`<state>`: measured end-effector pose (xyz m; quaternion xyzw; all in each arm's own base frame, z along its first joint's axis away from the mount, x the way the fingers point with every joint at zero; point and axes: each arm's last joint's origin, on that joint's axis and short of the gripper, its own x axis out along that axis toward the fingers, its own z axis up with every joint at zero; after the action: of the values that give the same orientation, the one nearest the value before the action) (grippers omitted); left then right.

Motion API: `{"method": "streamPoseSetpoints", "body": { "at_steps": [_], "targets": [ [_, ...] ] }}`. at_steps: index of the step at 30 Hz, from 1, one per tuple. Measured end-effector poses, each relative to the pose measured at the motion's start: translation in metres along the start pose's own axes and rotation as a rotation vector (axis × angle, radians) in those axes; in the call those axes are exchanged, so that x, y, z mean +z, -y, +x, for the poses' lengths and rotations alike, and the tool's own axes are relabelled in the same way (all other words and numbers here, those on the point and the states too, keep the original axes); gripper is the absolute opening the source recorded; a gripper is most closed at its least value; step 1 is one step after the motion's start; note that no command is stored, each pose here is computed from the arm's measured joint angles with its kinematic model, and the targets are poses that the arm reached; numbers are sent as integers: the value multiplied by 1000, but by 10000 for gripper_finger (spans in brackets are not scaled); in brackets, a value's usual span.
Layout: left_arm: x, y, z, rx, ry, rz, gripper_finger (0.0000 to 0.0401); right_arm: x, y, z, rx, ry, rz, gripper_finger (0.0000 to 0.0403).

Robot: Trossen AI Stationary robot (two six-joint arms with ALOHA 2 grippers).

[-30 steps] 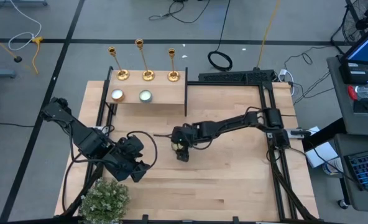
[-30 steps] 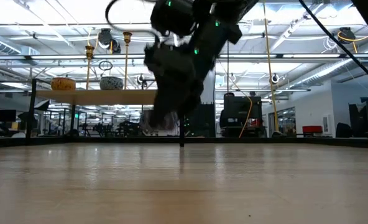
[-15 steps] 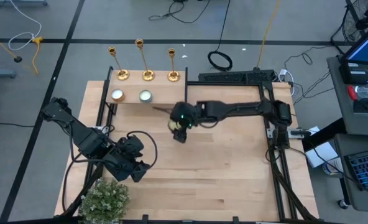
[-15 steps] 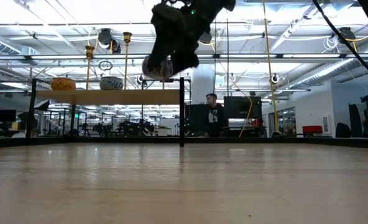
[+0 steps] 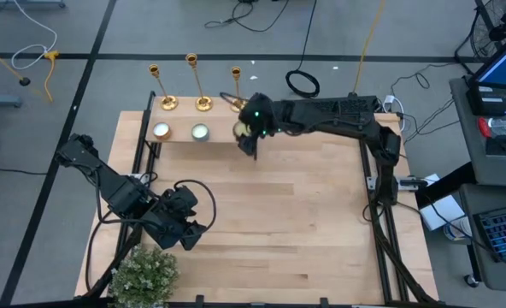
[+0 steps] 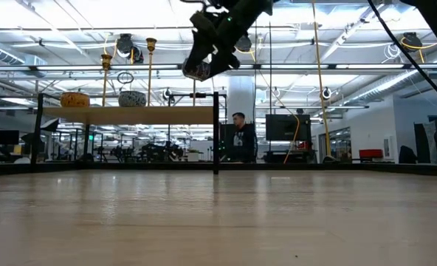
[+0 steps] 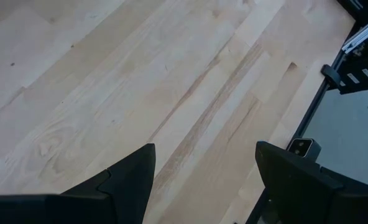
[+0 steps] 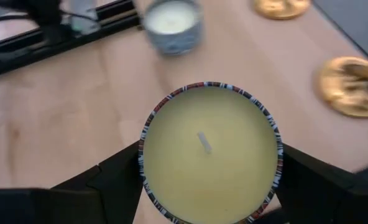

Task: Pick & Place candle stick holders
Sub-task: Put the white scented candle on the shelf

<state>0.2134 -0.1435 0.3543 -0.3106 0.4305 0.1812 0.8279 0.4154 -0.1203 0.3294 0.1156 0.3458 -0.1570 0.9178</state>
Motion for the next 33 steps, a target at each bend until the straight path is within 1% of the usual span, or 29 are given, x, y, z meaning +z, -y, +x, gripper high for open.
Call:
{"method": "streamPoseSetpoints", "body": {
  "at_steps": [4, 7, 10, 12, 15, 17, 21, 23, 28, 31, 33],
  "targets": [
    [0, 0, 0, 0, 0, 1, 285, 1, 20, 0, -32, -12, 30, 294],
    [0, 0, 0, 0, -1, 1, 285, 0, 26, 6, -18, -19, 37, 294],
    [0, 0, 0, -1, -1, 4, 285, -2, 26, 9, -12, -34, 42, 294],
    [0, 0, 0, -1, -2, 5, 284, 0, 25, 9, 9, -21, 41, 294],
    [0, 0, 0, -1, -4, 5, 285, 0, 23, 17, 15, -5, 36, 294],
    [0, 0, 0, -2, -4, 4, 285, -3, 24, 21, 12, -30, 35, 294],
    [0, 0, 0, -2, -4, 1, 285, -1, 23, 26, 18, 2, 31, 294],
    [0, 0, 0, -3, -7, 0, 285, -4, 24, 27, 14, -26, 26, 294],
    [0, 0, 0, -3, -7, 0, 284, -4, 24, 34, 14, -16, 14, 294],
    [0, 0, 0, -3, -7, 0, 285, -8, 25, 37, 10, -52, 16, 294],
    [0, 0, 0, -3, -7, 0, 285, -8, 25, 37, 10, -51, 11, 294]
  ]
}}
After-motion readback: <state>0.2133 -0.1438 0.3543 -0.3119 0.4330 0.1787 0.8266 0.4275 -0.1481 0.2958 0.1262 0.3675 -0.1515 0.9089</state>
